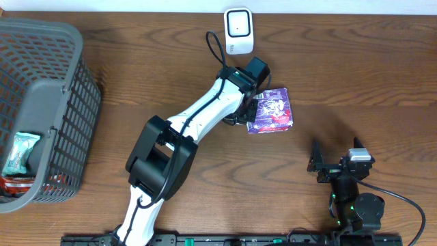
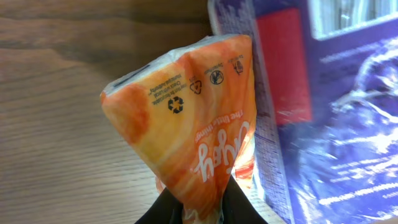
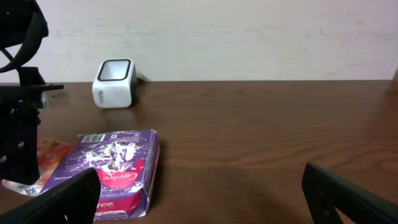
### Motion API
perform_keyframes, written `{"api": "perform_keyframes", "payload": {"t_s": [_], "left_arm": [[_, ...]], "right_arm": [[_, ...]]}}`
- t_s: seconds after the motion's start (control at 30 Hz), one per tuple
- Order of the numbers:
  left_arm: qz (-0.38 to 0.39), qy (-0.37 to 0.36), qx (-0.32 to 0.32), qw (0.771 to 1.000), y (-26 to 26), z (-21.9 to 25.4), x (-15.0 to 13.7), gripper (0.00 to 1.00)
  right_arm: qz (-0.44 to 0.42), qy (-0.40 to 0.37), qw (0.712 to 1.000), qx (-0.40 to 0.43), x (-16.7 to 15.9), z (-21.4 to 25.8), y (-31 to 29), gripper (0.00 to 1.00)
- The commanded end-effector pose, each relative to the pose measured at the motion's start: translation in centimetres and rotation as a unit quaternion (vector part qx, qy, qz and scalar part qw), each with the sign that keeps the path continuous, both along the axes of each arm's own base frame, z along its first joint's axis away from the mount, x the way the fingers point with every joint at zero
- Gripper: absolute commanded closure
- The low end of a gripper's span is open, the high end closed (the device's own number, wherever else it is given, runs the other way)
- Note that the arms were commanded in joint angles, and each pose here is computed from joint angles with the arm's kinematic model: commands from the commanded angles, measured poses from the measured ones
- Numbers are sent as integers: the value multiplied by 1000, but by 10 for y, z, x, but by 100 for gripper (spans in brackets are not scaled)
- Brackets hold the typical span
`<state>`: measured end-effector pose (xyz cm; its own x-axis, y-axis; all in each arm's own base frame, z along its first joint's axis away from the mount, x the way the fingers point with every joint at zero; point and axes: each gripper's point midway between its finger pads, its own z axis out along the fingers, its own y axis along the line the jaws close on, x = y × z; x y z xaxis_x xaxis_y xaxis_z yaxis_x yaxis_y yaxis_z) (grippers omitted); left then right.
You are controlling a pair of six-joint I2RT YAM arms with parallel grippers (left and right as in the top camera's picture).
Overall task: Scan the item barcode
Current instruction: 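Carry the orange pack out and set it beside the purple package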
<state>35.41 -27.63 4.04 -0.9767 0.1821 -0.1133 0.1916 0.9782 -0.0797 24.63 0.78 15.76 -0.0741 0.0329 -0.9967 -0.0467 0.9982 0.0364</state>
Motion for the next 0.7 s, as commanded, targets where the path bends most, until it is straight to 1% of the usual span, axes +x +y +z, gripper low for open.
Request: {"api": "perform_keyframes", "payload": {"t_s": [0.0,0.13,0.17,0.2,0.23,0.3,0.33,0.37,0.43,0.5,0.6,0.63,0.67], "left_arm": [[28,-9,12,1000,18,2,15,86],[43,-13,8,999,28,11,23,86],[45,-18,6,999,31,16,26,83],[44,-22,4,999,34,20,28,77],[45,-27,0,999,36,26,30,66],[52,-41,-9,998,41,40,35,30],[55,-49,-14,997,44,48,37,21],[58,-59,-20,996,46,58,39,17],[62,-80,-34,994,49,80,41,15],[61,-103,-47,992,52,102,43,15],[44,-157,-63,985,62,144,48,15],[54,-197,-64,977,77,173,52,15],[85,-252,-48,963,105,207,57,15]], "right_arm": [[-3,-1,1000,-7,0,0,-2,1],[-3,-1,1000,-7,0,0,-2,1],[-3,-1,1000,-7,0,0,-2,1],[-3,-1,1000,-7,0,0,-2,1],[-3,-1,1000,-7,0,0,-2,1],[-3,-1,1000,-7,0,0,-2,1],[-3,-1,1000,-7,0,0,-2,1],[-3,-1,1000,-7,0,0,-2,1],[-3,-1,1000,-7,0,0,-2,1],[-3,-1,1000,-7,0,0,-2,1],[-3,-1,1000,-7,0,0,-2,1],[-3,-1,1000,-7,0,0,-2,1],[-3,-1,1000,-7,0,0,-2,1]]}}
